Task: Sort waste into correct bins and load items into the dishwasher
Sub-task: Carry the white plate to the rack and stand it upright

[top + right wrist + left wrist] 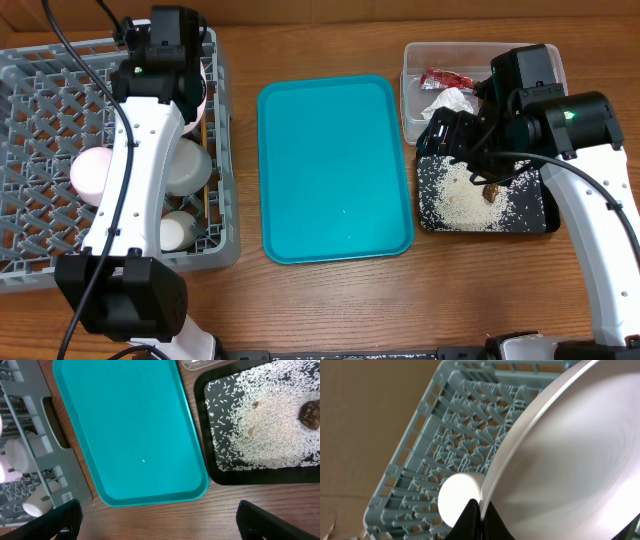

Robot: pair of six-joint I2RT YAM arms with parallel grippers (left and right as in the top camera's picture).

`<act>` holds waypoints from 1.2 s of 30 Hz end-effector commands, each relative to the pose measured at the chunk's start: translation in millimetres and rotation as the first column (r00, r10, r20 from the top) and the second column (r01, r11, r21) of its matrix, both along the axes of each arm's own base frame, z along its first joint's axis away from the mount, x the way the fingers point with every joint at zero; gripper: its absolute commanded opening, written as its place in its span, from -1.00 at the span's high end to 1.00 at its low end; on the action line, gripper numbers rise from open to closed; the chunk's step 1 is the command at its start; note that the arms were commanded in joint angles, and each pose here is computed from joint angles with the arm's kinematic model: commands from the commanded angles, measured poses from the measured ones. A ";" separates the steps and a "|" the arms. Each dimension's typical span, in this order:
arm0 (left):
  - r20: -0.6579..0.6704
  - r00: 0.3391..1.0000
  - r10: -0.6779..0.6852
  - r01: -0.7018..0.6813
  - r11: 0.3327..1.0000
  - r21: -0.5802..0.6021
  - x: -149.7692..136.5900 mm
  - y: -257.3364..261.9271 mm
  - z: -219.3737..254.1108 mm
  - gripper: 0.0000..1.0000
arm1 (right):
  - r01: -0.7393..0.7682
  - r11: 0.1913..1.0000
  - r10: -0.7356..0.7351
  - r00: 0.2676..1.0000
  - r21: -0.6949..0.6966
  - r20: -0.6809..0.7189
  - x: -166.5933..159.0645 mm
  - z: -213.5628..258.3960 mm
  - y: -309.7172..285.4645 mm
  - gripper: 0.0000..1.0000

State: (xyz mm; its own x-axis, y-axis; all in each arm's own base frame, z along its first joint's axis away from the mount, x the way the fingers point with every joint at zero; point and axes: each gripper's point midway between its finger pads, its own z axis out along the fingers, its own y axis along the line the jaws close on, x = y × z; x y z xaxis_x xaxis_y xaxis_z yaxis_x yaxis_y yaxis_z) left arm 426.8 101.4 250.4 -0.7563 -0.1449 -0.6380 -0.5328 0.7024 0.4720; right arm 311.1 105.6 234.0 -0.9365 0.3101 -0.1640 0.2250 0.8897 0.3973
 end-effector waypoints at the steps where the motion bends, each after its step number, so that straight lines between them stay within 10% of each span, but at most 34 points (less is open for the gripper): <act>1: 0.011 0.998 0.066 -0.066 0.998 -0.021 -1.4 3.3 -13.7 0.92 | -0.004 1.000 0.004 1.000 0.008 0.020 2.6 6.0 1.4 -1.00; 27: -0.043 0.997 0.069 -0.073 0.992 -0.100 1.6 -16.1 -47.8 0.90 | -0.004 1.000 0.004 1.000 0.008 0.020 2.5 6.0 1.4 -1.00; 36: -0.067 0.997 0.048 -0.055 0.994 -0.095 -0.7 -24.1 -49.8 0.42 | -0.004 1.000 0.004 1.000 0.008 0.016 1.7 5.7 1.3 -1.00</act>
State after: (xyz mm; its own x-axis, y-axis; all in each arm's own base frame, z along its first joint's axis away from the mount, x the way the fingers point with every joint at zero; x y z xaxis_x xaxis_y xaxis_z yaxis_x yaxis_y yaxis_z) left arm 426.4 80.1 208.3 -0.7796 -0.2353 -0.5803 -0.5406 0.7207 0.4340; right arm 310.6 105.4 233.7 -0.9369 0.3097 -0.1623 0.2256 0.8901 0.3960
